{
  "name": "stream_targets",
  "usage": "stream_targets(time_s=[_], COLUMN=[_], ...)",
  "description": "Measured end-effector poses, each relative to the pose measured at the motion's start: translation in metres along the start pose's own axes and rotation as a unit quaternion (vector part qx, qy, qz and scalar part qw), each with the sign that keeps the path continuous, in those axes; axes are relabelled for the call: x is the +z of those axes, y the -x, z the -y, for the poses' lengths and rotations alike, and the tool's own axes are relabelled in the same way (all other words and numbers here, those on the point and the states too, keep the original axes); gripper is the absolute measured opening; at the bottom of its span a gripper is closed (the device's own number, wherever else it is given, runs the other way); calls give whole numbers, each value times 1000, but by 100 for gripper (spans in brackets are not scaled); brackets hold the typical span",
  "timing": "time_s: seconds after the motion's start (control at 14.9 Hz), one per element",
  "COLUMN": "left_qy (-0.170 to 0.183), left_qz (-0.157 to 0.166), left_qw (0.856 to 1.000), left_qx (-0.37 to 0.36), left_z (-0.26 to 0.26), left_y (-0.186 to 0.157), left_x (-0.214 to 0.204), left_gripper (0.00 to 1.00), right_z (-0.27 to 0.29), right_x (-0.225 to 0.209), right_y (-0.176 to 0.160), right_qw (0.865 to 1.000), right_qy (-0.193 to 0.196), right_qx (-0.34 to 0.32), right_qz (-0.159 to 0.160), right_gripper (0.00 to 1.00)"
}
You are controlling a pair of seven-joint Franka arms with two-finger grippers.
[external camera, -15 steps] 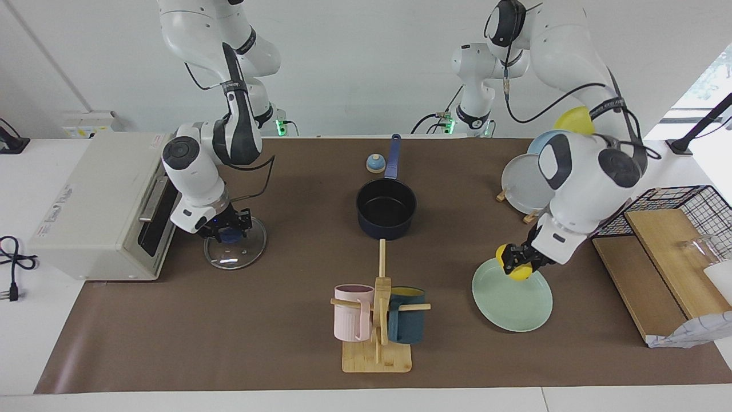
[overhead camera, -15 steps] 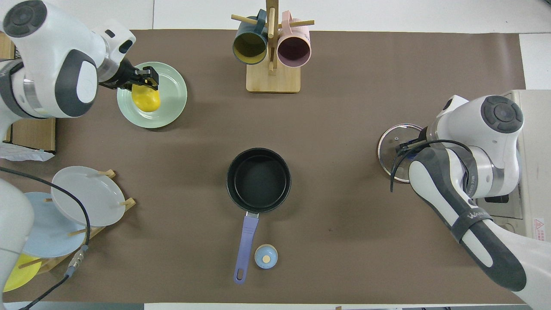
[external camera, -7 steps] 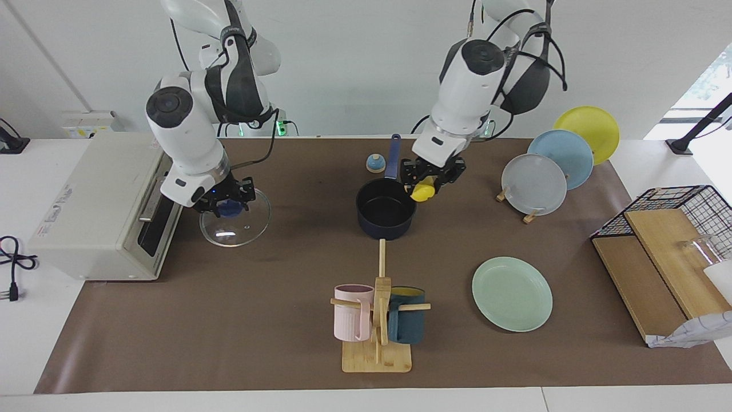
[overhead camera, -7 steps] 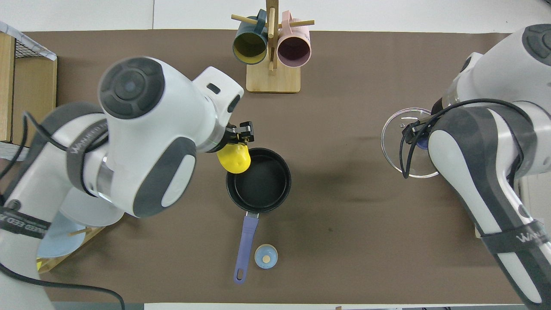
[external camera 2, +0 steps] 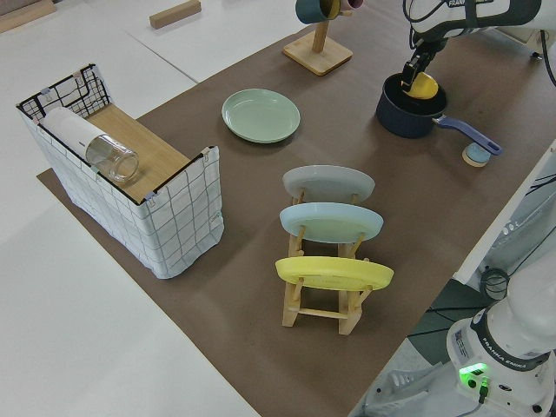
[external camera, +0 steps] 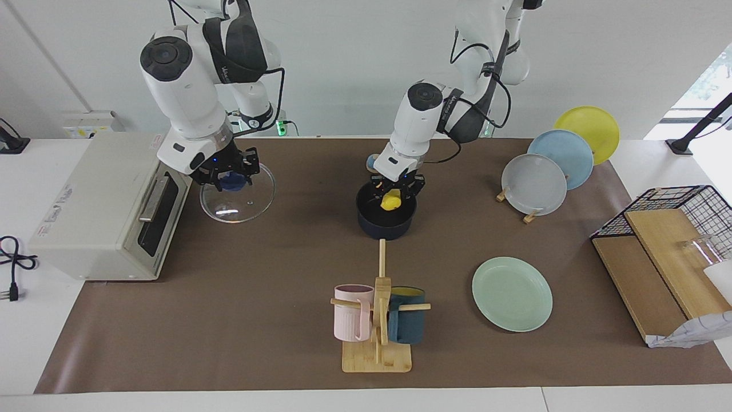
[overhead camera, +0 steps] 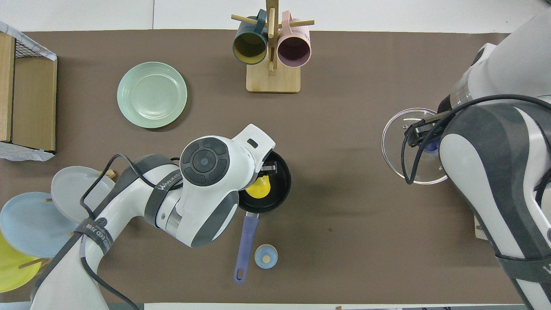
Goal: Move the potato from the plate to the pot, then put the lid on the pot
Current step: 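Lower the potato into the saucepan and open the left gripper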
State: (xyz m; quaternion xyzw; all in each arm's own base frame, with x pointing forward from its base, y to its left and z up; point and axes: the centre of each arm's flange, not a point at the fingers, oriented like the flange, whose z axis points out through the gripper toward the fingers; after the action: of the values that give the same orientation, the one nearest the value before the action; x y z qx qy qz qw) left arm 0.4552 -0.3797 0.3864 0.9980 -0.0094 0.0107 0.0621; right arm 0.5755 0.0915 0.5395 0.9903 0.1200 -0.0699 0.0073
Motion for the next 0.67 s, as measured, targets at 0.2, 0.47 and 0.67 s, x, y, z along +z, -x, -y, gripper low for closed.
stream_targets(time_s=[0.2,0.47,0.67], left_qy=[-7,-20,-23], left_qz=[1,4,5], left_qw=[1000,999,999], left_qx=[12,35,38], left_z=[-3,-11,-11], left_y=[11,26,26], left_x=[28,61,65], left_gripper=[62,62,62], right_z=[0,1,2], right_x=[1,1,1], right_y=[-1,-1,-1], right_qw=[1000,1000,1000], right_qy=[0,0,0], right_qx=[0,-1,-2], right_qz=[1,1,1], right_gripper=[66,66,66])
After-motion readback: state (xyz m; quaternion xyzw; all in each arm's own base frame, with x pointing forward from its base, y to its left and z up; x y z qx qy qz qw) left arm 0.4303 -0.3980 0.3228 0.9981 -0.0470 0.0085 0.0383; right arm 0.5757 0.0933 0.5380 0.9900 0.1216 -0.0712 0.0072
